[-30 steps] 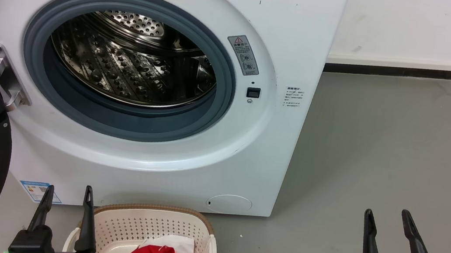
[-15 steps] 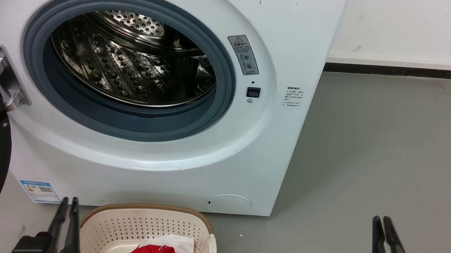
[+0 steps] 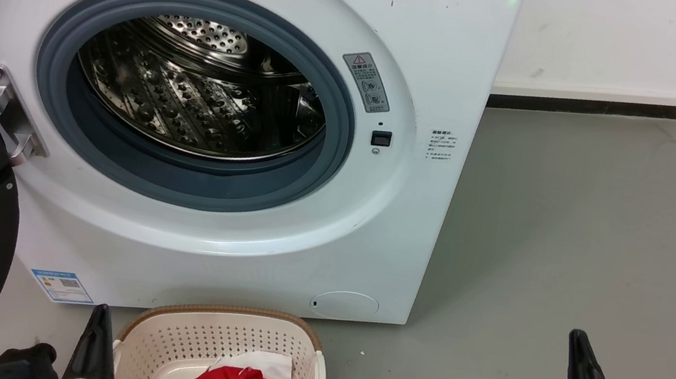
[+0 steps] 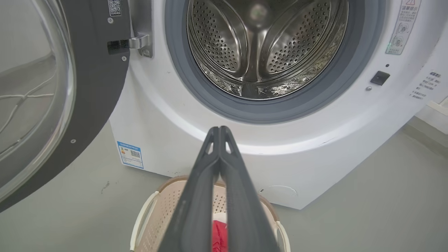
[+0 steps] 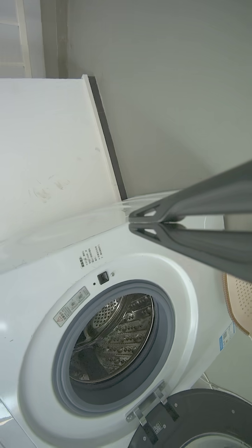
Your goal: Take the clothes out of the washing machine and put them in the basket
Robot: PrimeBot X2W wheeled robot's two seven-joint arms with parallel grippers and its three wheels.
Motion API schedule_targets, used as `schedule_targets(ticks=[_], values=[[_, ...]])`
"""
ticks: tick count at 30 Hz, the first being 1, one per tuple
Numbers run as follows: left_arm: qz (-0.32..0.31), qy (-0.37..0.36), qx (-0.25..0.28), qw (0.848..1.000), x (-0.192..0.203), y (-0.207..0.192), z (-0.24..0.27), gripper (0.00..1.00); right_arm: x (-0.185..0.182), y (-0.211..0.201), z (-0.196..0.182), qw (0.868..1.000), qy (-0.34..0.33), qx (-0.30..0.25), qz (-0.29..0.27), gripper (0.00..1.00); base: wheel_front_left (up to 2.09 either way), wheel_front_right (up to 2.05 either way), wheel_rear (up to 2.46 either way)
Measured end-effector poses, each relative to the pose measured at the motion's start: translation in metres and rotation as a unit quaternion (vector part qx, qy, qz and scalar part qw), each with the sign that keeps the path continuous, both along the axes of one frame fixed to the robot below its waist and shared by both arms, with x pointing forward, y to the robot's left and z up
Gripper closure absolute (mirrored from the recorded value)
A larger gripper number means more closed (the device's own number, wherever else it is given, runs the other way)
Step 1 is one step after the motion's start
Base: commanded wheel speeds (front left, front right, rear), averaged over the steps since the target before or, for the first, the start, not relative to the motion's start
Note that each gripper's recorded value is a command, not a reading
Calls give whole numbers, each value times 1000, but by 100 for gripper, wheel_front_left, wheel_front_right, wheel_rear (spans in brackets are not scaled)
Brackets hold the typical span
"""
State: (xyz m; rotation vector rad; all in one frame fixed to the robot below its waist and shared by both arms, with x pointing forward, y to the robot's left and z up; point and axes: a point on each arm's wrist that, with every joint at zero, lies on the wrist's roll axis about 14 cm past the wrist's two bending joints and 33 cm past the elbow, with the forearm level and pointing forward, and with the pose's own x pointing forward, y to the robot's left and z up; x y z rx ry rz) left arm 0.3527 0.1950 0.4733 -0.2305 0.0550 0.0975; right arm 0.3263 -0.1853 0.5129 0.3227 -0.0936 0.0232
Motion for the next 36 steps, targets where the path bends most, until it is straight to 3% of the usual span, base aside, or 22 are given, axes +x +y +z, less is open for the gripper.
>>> schedule_targets(ticks=[16,36], values=[[13,9,-146,989,7,2,-2,100,12,-9,-5,991,17,134,-8,100,0,0,0],[17,8,-292,956,16,1,0,100,25,-15,-10,963,32,268,-11,100,0,0,0]])
